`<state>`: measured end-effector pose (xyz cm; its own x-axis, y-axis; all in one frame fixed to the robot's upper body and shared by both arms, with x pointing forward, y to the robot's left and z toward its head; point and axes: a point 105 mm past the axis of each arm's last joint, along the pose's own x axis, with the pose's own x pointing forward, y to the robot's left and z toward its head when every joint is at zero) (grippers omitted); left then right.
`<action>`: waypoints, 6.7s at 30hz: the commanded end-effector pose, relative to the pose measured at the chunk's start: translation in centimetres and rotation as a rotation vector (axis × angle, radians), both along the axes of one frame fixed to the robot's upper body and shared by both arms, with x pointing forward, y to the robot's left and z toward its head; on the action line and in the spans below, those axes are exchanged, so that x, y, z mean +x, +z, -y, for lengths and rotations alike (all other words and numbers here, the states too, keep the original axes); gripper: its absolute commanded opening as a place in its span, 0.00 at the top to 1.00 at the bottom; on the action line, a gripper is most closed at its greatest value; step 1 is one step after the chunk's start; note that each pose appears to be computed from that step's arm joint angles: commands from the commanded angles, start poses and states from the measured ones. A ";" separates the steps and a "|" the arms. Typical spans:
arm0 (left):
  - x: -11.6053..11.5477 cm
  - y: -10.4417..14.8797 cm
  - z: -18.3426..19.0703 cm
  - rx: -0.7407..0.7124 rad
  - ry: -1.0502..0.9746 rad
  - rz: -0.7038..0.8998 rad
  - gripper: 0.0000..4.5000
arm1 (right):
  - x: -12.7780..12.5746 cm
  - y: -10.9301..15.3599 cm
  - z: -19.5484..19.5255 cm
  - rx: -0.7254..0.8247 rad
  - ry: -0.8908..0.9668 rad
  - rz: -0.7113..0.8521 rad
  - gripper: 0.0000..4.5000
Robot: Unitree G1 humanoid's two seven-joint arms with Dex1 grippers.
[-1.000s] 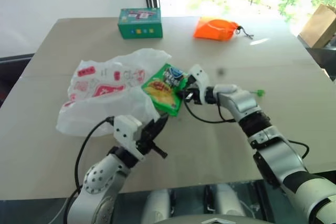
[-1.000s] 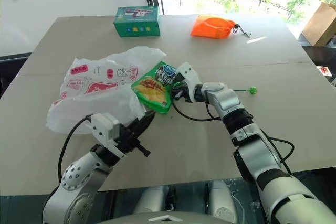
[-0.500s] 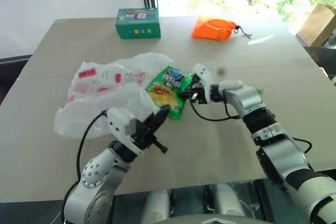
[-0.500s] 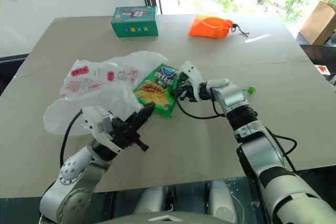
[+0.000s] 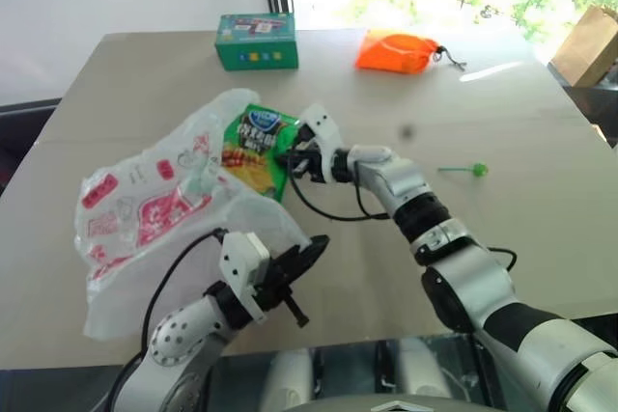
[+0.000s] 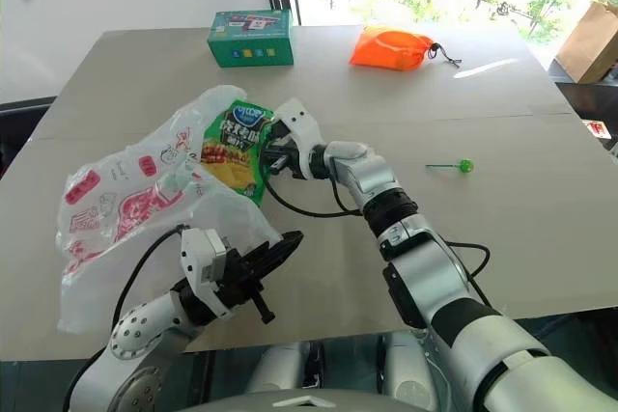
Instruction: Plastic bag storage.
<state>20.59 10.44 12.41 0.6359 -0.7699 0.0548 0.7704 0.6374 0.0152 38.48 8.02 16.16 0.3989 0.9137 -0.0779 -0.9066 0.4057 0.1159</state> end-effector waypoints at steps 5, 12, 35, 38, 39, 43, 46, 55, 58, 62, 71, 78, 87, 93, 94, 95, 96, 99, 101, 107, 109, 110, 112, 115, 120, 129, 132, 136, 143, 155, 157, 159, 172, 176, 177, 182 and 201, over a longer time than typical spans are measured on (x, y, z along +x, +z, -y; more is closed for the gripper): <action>1.2 1.0 -0.1 0.023 -0.022 0.092 1.00 | 3.2 8.0 3.5 0.413 -0.250 0.078 0.99; 4.6 3.5 0.1 0.019 -0.021 0.200 1.00 | 3.7 10.8 12.9 0.522 -0.504 0.283 0.99; 2.8 0.8 -1.2 0.026 0.090 0.152 1.00 | -10.1 -2.5 19.9 0.253 -0.588 -0.202 0.99; 2.8 0.4 -1.8 0.018 0.149 0.131 1.00 | -10.5 -3.7 19.6 0.210 -0.557 -0.237 0.99; 2.8 0.3 -1.8 0.019 0.154 0.129 1.00 | -10.6 -4.8 19.6 0.200 -0.550 -0.303 0.99; 3.1 0.1 -2.5 0.040 0.223 0.149 1.00 | -10.2 -7.8 20.6 0.145 -0.569 -0.439 0.66; 3.3 0.2 -2.6 0.044 0.233 0.156 1.00 | -9.3 -7.9 21.0 0.169 -0.596 -0.460 0.37; 3.4 -0.2 -2.6 0.050 0.242 0.166 1.00 | -7.0 -9.0 18.9 0.189 -0.632 -0.468 0.01; 3.4 -0.3 -2.6 0.048 0.241 0.167 1.00 | -6.3 -9.5 18.6 0.186 -0.664 -0.451 0.06; 3.4 -0.2 -2.8 0.044 0.249 0.173 1.00 | -5.7 -9.4 19.0 0.189 -0.680 -0.416 0.39; 2.8 -0.3 -2.0 0.047 0.210 0.176 1.00 | -8.1 -5.8 15.1 0.336 -0.262 -0.539 0.88; 2.8 -0.4 -2.0 0.066 0.182 0.193 1.00 | -4.8 -4.4 12.3 0.381 -0.275 -0.531 0.88; 2.5 -0.7 -1.6 0.087 0.118 0.204 1.00 | -1.1 0.3 10.9 0.627 -0.252 -0.486 0.88; 2.9 -0.7 -1.6 0.103 0.055 0.213 1.00 | 0.0 2.8 11.1 0.778 -0.228 -0.489 0.88; 3.0 -0.7 -1.7 0.106 0.049 0.215 1.00 | 0.1 3.0 11.2 0.794 -0.228 -0.494 0.88; 3.1 -0.7 -1.8 0.108 0.042 0.217 1.00 | 0.3 3.2 11.3 0.816 -0.235 -0.502 0.88; 3.2 -0.7 -1.8 0.113 0.028 0.220 1.00 | 0.5 3.4 11.4 0.834 -0.241 -0.509 0.88; 3.6 -0.6 -1.6 0.135 -0.029 0.242 1.00 | 0.8 3.9 11.3 0.879 -0.245 -0.524 0.88; 4.3 -0.3 -0.9 0.169 -0.104 0.268 1.00 | 0.9 4.6 11.1 0.953 -0.223 -0.563 0.88; 4.8 0.9 3.2 0.162 -0.407 0.301 1.00 | 0.4 4.5 9.4 0.943 -0.195 -0.603 0.88; 4.8 1.4 3.5 0.131 -0.427 0.284 1.00 | 0.2 3.7 7.8 0.891 -0.180 -0.620 0.88; 4.7 1.4 3.6 0.127 -0.436 0.280 1.00 | 0.0 3.2 6.8 0.849 -0.167 -0.627 0.88; 4.4 1.6 3.7 0.107 -0.445 0.257 1.00 | 0.2 1.5 4.9 0.736 -0.179 -0.645 0.88; 4.0 1.6 3.5 0.101 -0.433 0.241 1.00 | -0.1 0.1 2.7 0.629 -0.129 -0.686 0.88; 4.1 1.5 2.2 0.080 -0.321 0.215 1.00 | -2.1 -1.4 0.3 0.394 0.034 -0.675 0.76; 3.3 1.0 2.1 0.062 -0.256 0.187 1.00 | -4.6 -1.6 -0.3 0.138 0.283 -0.515 0.01; 3.2 1.0 2.1 0.059 -0.244 0.184 1.00 | -1.9 -2.4 1.4 0.080 0.132 -0.369 0.01; 2.8 0.5 1.6 0.067 -0.221 0.168 1.00 | 1.8 -1.0 7.4 0.077 0.008 -0.222 0.01; 1.7 -0.3 0.2 0.060 -0.170 0.100 1.00 | 4.4 5.1 10.3 0.056 -0.073 0.125 0.01; -3.4 -3.4 -1.1 0.051 -0.142 -0.144 1.00 | 0.9 4.6 -1.1 -0.072 0.076 0.405 0.01; -3.6 -3.8 -1.6 0.068 -0.122 -0.150 1.00 | 0.8 3.3 -1.8 -0.110 0.077 0.344 0.01; -3.4 -4.1 -2.1 0.074 -0.085 -0.145 1.00 | 0.8 2.3 -2.2 -0.124 0.059 0.263 0.01; 0.8 -3.9 -6.4 0.087 0.196 -0.004 1.00 | 0.6 -2.5 -0.6 -0.014 -0.026 -0.367 0.01; 1.6 -4.1 -6.7 0.107 0.184 0.006 1.00 | -1.8 -4.6 -1.4 -0.061 0.104 -0.456 0.13; 1.8 -4.1 -6.8 0.109 0.183 0.008 1.00 | -2.2 -4.7 -1.6 -0.046 0.119 -0.486 0.21; 2.5 -4.1 -7.0 0.124 0.164 0.021 1.00 | -2.7 -4.8 -2.0 0.000 0.128 -0.524 0.68; 16.7 8.1 6.3 -0.015 -0.141 0.366 1.00 | 5.2 12.0 29.3 0.572 -0.709 0.006 0.99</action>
